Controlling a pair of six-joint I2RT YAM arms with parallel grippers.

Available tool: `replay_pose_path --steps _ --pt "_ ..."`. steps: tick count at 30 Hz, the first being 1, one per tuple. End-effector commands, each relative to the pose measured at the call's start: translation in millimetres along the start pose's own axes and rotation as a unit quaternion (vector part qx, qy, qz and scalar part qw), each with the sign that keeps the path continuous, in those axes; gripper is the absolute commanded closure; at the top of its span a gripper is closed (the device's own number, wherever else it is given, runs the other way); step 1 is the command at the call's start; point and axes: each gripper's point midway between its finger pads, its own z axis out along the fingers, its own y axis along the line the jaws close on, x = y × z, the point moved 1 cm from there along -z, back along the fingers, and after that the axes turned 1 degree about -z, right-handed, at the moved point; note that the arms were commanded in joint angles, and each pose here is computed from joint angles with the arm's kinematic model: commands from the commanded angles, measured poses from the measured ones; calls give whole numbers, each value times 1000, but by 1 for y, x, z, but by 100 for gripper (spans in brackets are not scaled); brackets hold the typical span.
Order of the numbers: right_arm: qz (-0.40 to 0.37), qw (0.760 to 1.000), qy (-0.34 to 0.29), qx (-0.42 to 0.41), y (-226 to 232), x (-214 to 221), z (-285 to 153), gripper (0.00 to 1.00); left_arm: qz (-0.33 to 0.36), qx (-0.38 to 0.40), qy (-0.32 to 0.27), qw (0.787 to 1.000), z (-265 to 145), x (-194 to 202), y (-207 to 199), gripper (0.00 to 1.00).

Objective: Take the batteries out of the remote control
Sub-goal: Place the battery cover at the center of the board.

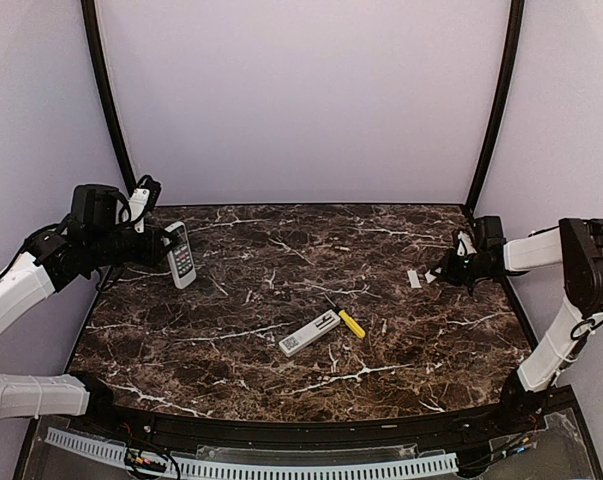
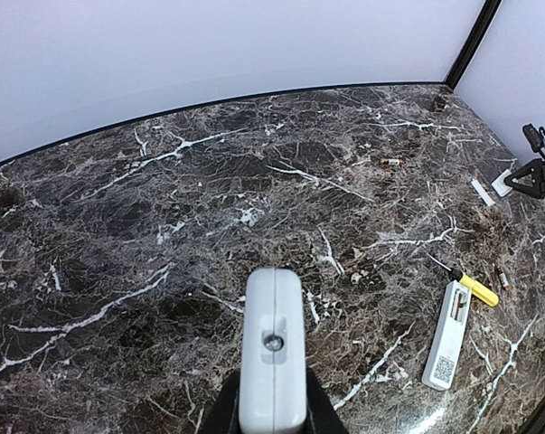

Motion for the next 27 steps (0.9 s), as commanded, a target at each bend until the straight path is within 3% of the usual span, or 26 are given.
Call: replay_pose_path --steps 1,13,22,27 --pt "-6 1000 -7 -1 0 -7 0 82 -1 10 -12 1000 -1 -5 -3 100" --pt "-6 1000 -16 13 -1 -7 -4 67 -12 21 -16 1000 0 -6 -7 100" --pt "-35 998 -6 53 9 -3 3 38 -11 23 -18 1000 -1 -6 -7 100" --pt "-46 996 -5 80 12 -1 4 34 -11 23 -20 999 -3 -7 -7 100"
